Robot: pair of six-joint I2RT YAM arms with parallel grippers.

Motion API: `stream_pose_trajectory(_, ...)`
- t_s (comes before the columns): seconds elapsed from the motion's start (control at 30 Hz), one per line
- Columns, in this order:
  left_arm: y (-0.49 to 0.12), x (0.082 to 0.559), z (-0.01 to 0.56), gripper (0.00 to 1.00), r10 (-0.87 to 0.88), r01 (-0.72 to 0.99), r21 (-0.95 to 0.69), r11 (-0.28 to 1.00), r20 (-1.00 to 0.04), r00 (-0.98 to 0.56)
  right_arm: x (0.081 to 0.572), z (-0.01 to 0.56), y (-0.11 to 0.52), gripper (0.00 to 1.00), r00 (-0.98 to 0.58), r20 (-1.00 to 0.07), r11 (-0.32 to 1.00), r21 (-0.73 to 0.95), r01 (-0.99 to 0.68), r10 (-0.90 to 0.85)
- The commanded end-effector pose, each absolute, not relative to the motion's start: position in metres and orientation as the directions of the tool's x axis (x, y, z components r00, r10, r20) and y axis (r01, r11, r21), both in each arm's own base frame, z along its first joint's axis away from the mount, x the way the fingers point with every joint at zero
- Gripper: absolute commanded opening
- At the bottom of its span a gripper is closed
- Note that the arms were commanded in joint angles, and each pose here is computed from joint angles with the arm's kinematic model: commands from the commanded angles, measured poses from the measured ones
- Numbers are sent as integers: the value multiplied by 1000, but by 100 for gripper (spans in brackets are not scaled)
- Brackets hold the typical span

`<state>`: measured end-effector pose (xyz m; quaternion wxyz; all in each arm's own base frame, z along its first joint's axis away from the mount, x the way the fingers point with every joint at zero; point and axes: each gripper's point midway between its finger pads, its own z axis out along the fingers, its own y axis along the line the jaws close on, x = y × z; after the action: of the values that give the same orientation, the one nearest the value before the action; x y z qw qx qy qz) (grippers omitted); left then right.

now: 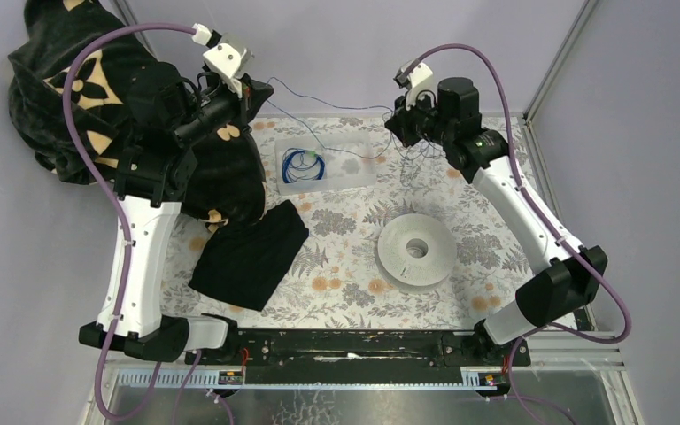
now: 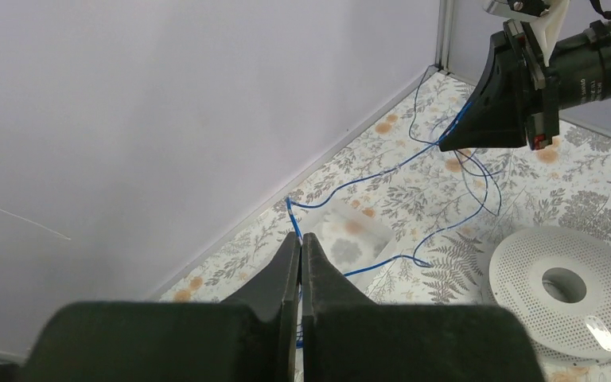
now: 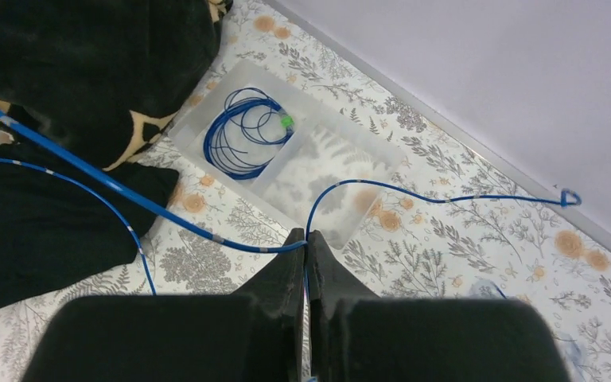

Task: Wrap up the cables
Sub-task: Adjust the cable.

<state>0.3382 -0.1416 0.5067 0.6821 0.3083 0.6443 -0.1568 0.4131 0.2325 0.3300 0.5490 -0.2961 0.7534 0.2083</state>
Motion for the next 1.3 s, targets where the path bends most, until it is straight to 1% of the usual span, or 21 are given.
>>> stream_pose_trajectory(0.0, -144, 339, 500, 0, 201, 631, 229, 741, -973, 116, 410, 315, 228, 7, -244, -919, 729, -64, -682, -308)
stream_pose_trajectory(0.1, -141, 341, 501, 0, 198, 614, 227, 756, -973, 117, 415, 297, 226, 16, -295, -894, 737, -55, -674, -337)
stream_pose_trajectory(0.17, -143, 339, 502, 0, 181, 620, 212, 755, -977, 114, 418, 275, 225, 26, -344, -871, 747, -38, -663, -350)
stream_pose_trajectory(0.23, -145, 336, 503, 0, 164, 633, 196, 749, -980, 109, 420, 248, 223, 35, -391, -844, 756, -26, -655, -368)
stream_pose_trajectory(0.33, -149, 334, 497, 0, 153, 653, 176, 736, -984, 93, 416, 184, 223, 42, -498, -761, 750, 22, -661, -416)
stream_pose_trajectory(0.43, -152, 335, 480, 0, 162, 673, 161, 721, -985, 62, 394, 152, 235, 51, -542, -719, 686, 125, -717, -435)
stream_pose_trajectory(0.47, -152, 336, 474, 0, 170, 677, 161, 718, -984, 54, 386, 147, 240, 54, -550, -711, 659, 162, -735, -438)
stream_pose_trajectory(0.57, -153, 337, 459, 0, 201, 691, 166, 703, -979, 30, 369, 142, 257, 67, -569, -702, 572, 276, -772, -429)
stream_pose_trajectory(0.77, -155, 327, 454, 0, 234, 717, 185, 672, -972, 32, 353, 147, 289, 75, -603, -702, 445, 433, -784, -379)
stream_pose_trajectory(0.87, -153, 326, 457, 0, 238, 712, 194, 675, -971, 40, 338, 147, 305, 79, -599, -698, 362, 481, -798, -392)
stream_pose_trajectory(1.03, -153, 328, 457, 0, 240, 708, 196, 678, -970, 39, 297, 143, 323, 82, -509, -720, 187, 482, -856, -473)
stream_pose_trajectory(1.1, -152, 328, 457, 0, 243, 706, 200, 679, -969, 41, 287, 137, 327, 83, -484, -722, 155, 475, -866, -495)
stream_pose_trajectory(1.27, -153, 329, 460, 0, 240, 705, 200, 680, -970, 44, 282, 118, 339, 84, -461, -705, 130, 471, -872, -539)
